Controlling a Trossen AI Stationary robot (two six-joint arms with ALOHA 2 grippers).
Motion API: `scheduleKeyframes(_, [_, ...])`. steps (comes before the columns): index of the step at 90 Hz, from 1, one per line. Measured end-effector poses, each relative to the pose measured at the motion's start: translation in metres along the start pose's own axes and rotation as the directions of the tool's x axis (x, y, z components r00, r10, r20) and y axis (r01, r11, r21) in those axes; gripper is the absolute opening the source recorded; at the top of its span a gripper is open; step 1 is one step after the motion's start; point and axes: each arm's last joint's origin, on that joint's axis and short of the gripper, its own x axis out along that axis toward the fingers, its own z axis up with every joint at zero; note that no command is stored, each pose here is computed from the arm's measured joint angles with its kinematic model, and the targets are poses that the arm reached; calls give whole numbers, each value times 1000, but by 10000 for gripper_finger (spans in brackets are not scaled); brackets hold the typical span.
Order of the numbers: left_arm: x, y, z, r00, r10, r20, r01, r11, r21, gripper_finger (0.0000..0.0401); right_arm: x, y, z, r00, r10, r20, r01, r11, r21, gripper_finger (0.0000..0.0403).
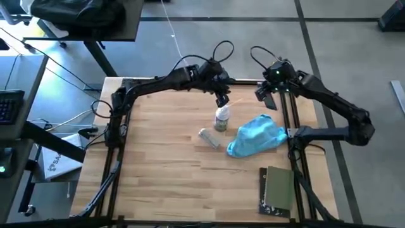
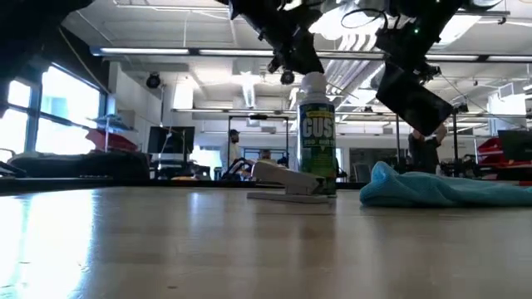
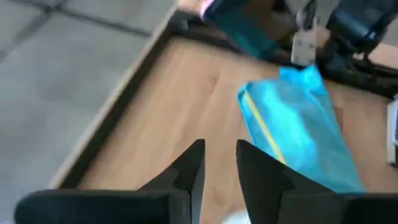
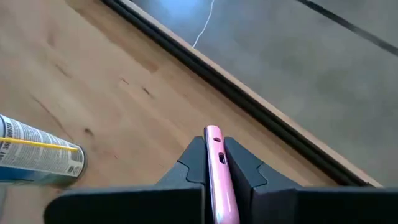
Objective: Apply microfiber cloth
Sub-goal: Spray the pink phone with the spray bottle
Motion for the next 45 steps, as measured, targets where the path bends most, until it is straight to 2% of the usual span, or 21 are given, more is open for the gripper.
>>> scheduleKeyframes(12, [14,-4,-5,996,-87,-15,87,996,-14,62,1,0,0,1000,1,-4,-1,1000,-5,0])
scheduleKeyframes(29, [23,-12,-12,994,-94,-62,93,995,-16,62,1,0,-3,999,-1,-34,0,1000,-9,0])
scheduleKeyframes(45, [11,-21,-8,994,-94,-52,94,996,-3,62,0,0,-4,999,-1,-47,1,1000,-11,0])
